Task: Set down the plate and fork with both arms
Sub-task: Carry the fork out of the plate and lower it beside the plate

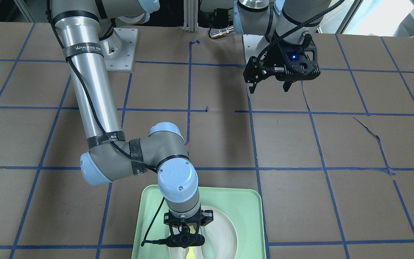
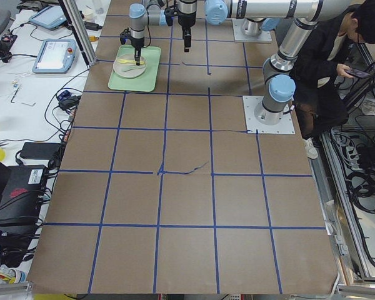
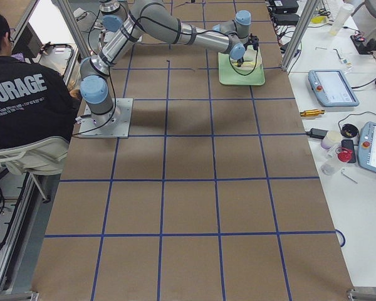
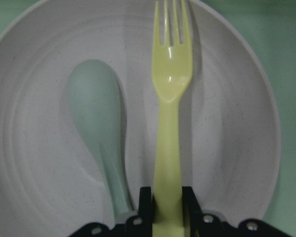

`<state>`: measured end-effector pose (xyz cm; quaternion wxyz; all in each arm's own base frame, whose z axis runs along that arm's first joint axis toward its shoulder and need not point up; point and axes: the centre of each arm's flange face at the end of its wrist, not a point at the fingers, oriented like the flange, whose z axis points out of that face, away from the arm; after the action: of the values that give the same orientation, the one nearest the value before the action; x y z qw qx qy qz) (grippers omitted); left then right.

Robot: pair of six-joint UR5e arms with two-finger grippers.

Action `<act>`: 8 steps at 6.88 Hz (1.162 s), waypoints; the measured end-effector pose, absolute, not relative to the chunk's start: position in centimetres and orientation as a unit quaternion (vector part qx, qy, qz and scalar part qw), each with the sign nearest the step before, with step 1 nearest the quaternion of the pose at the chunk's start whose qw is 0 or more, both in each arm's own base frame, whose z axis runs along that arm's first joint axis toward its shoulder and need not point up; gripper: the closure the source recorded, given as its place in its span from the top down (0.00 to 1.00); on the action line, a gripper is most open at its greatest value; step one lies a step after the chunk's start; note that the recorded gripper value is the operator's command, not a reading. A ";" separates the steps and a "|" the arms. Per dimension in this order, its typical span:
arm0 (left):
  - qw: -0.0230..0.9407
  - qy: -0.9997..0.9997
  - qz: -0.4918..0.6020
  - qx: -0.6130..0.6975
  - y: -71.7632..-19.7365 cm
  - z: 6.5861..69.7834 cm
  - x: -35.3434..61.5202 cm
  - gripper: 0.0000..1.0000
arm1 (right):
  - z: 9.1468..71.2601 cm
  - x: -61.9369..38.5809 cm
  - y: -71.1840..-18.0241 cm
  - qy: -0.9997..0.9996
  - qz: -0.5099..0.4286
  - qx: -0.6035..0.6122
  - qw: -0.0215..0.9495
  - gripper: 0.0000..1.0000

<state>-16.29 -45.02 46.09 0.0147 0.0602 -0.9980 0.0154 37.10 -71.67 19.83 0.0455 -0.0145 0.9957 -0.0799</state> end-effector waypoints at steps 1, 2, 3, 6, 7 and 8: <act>0.015 -0.998 0.016 0.060 -45.0 46.1 -16.3 1.00 | 21.3 36.8 -71.5 0.995 -0.088 -0.023 0.041 0.23; 0.015 -0.998 0.016 0.060 -45.1 46.1 -16.3 1.00 | 22.7 35.9 -71.2 0.995 -0.094 -0.032 0.025 0.24; 0.015 -0.998 0.016 0.060 -45.1 46.1 -16.3 1.00 | 22.8 33.8 -71.1 0.995 -0.090 -0.041 0.006 0.24; 0.015 -0.998 0.018 0.060 -45.2 45.9 -16.3 1.00 | 19.9 27.8 -71.1 0.997 -0.053 -0.061 -0.007 0.44; 0.015 -0.998 0.018 0.060 -45.3 45.9 -16.3 1.00 | 18.5 27.5 -71.0 0.997 -0.043 -0.065 -0.004 0.99; 0.016 -0.998 0.018 0.060 -45.3 45.9 -16.3 1.00 | 18.3 27.5 -70.9 0.997 -0.041 -0.066 -0.003 1.00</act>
<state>-16.32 -45.31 45.92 0.0158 0.0602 -0.9979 0.0184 27.45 -70.87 18.29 -0.0026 -0.0665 0.9969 -0.0412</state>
